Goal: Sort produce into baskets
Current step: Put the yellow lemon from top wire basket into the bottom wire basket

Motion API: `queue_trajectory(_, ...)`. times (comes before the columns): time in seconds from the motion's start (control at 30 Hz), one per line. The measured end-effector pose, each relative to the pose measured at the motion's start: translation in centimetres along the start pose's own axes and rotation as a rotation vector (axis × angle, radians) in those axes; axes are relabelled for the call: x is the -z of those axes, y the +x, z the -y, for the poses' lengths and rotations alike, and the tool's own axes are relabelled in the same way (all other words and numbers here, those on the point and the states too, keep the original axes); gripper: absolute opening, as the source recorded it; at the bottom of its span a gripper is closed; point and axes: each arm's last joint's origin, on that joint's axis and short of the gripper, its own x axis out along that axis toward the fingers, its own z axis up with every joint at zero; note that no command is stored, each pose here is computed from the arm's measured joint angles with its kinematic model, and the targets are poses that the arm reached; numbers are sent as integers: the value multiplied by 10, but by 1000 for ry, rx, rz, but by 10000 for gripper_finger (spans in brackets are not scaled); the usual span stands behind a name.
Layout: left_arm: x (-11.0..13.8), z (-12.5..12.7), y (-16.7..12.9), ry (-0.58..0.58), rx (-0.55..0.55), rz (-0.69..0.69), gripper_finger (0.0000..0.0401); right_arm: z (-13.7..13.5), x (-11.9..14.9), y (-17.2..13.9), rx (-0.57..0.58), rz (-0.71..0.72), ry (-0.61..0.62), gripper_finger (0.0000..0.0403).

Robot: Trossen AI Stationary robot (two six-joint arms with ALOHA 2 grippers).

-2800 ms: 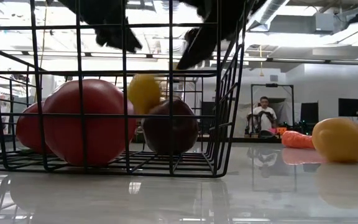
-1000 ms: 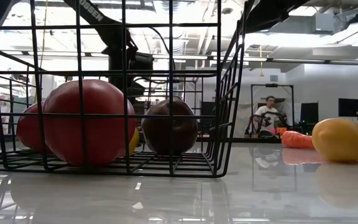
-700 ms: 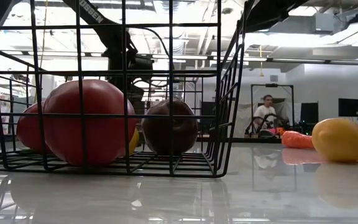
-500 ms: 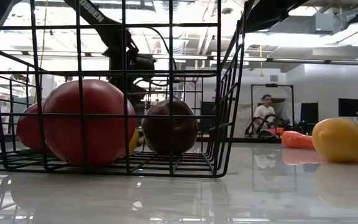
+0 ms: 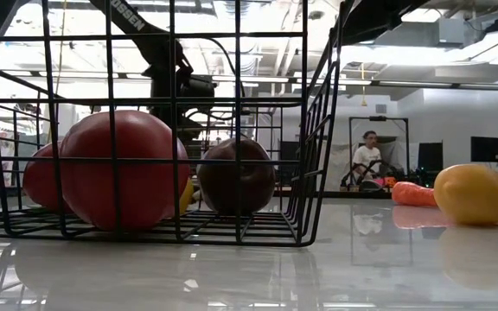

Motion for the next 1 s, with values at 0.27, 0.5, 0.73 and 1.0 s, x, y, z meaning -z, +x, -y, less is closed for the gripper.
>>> queue_trajectory(0.27,3,-1,-3,25,-13,-40,191,0,0,0,0,1,0,336)
queue_trajectory(0.5,1,9,-17,204,-4,-60,246,0,-2,0,-7,16,3,336)
queue_trajectory(0.73,7,14,-19,348,10,-117,249,0,-1,0,-11,15,6,336)
queue_trajectory(1.0,15,12,-20,526,4,-202,235,0,-1,0,-22,16,2,336)
